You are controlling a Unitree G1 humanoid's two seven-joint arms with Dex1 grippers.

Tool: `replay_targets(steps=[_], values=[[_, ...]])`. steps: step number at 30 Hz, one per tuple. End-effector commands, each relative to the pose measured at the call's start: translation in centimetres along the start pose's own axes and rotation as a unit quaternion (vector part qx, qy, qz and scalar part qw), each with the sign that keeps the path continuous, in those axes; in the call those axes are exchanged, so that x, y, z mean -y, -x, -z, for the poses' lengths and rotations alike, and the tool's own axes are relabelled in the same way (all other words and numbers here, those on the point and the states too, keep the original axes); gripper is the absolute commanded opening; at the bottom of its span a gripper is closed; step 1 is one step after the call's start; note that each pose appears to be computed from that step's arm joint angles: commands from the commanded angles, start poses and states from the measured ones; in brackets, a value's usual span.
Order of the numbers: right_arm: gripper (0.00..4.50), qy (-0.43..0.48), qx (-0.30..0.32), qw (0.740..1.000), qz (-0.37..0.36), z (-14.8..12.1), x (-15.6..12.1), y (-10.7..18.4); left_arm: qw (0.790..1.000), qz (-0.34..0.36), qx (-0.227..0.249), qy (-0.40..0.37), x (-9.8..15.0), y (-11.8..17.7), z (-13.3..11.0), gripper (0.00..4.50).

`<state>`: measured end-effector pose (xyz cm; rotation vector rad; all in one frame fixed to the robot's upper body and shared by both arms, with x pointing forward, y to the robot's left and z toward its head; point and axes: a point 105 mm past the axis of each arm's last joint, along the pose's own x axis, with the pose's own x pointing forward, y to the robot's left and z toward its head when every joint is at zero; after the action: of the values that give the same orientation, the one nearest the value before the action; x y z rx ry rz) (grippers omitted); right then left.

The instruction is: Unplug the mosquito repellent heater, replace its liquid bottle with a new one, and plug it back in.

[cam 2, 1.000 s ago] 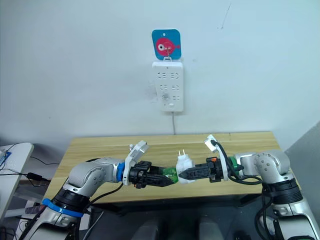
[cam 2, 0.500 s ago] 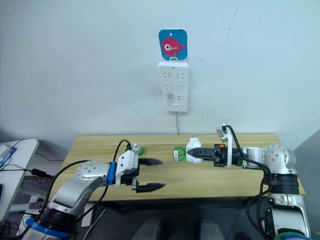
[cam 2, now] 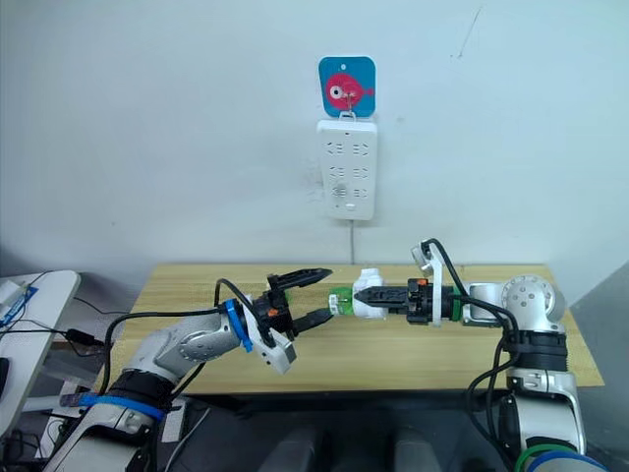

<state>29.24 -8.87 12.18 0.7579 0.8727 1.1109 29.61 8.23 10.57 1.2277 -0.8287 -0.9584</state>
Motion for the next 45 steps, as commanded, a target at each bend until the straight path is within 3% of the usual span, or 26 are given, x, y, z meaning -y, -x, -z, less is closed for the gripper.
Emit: replay_targets(steps=[1, 7, 10, 14, 16, 20, 23, 25, 26, 28, 29, 31, 32, 34, 35, 37, 41, 45], values=[[3.00, 0.023, 0.009, 1.000, -0.016, -0.9, -1.3, 0.0, 1.000, -0.019, 0.017, -0.010, -0.3, -0.8, -0.3, 4.50], [3.00, 0.020, 0.017, 1.000, -0.017, -1.2, -1.4, 0.0, 0.999, -0.023, 0.035, -0.017, -0.4, -1.3, -0.7, 4.50], [3.00, 0.016, 0.020, 1.000, -0.015, -1.2, -1.3, 0.0, 0.998, -0.031, 0.048, -0.020, -0.6, -1.3, -1.1, 3.91], [3.00, 0.014, 0.022, 1.000, -0.014, -1.1, -1.2, 0.1, 0.998, -0.029, 0.056, -0.017, -0.6, -1.2, -1.3, 2.66], [3.00, 0.016, 0.019, 1.000, -0.010, -0.9, -1.1, 0.2, 0.998, -0.026, 0.059, -0.004, -0.6, -1.1, -1.3, 2.30], [3.00, 0.055, -0.018, 0.998, 0.013, 0.4, -0.8, 0.3, 0.990, -0.039, 0.054, 0.123, -1.8, -1.7, -1.2, 2.30], [3.00, 0.100, -0.058, 0.993, 0.032, 2.1, -0.2, 0.5, 0.959, 0.012, 0.064, 0.276, -3.0, -2.0, -1.6, 2.30], [3.00, 0.099, -0.059, 0.993, 0.028, 2.3, 0.1, 0.7, 0.926, 0.084, 0.066, 0.361, -2.6, -1.6, -1.9, 2.30], [3.00, 0.100, -0.058, 0.993, 0.028, 2.4, 0.2, 0.8, 0.897, 0.107, 0.056, 0.426, -2.6, -1.2, -1.7, 2.30], [3.00, 0.103, -0.058, 0.993, 0.026, 2.3, 0.3, 0.9, 0.780, 0.140, 0.046, 0.609, -3.2, -0.2, -1.3, 2.30], [3.00, 0.104, -0.056, 0.993, 0.018, 2.2, 0.0, 0.8, 0.702, 0.162, 0.041, 0.693, -3.1, 0.3, -1.0, 2.30], [3.00, 0.105, -0.052, 0.993, 0.004, 1.9, -0.4, 0.8, 0.594, 0.175, 0.027, 0.785, -3.0, 0.7, -0.3, 2.30], [3.00, 0.100, -0.046, 0.994, -0.008, 1.6, -0.7, 0.7, 0.545, 0.180, 0.034, 0.818, -2.7, 1.0, -0.2, 2.30], [3.00, 0.097, -0.042, 0.994, -0.025, 1.3, -1.3, 0.6, 0.473, 0.172, 0.047, 0.863, -2.4, 1.2, 0.2, 2.30], [3.00, 0.096, -0.041, 0.994, -0.030, 1.3, -1.4, 0.6, 0.451, 0.174, 0.054, 0.874, -2.3, 1.3, 0.2, 2.30], [3.00, 0.094, -0.039, 0.994, -0.035, 1.3, -1.6, 0.6, 0.429, 0.177, 0.057, 0.884, -2.1, 1.2, 0.1, 2.30], [3.00, 0.085, -0.032, 0.996, -0.006, 1.0, -0.9, 0.5, 0.452, 0.172, 0.048, 0.874, -1.5, 0.7, 0.1, 2.30], [3.00, 0.067, -0.001, 0.998, 0.021, 0.2, 0.0, 0.7, 0.459, 0.134, 0.049, 0.877, -2.3, 1.1, 0.5, 3.64]])
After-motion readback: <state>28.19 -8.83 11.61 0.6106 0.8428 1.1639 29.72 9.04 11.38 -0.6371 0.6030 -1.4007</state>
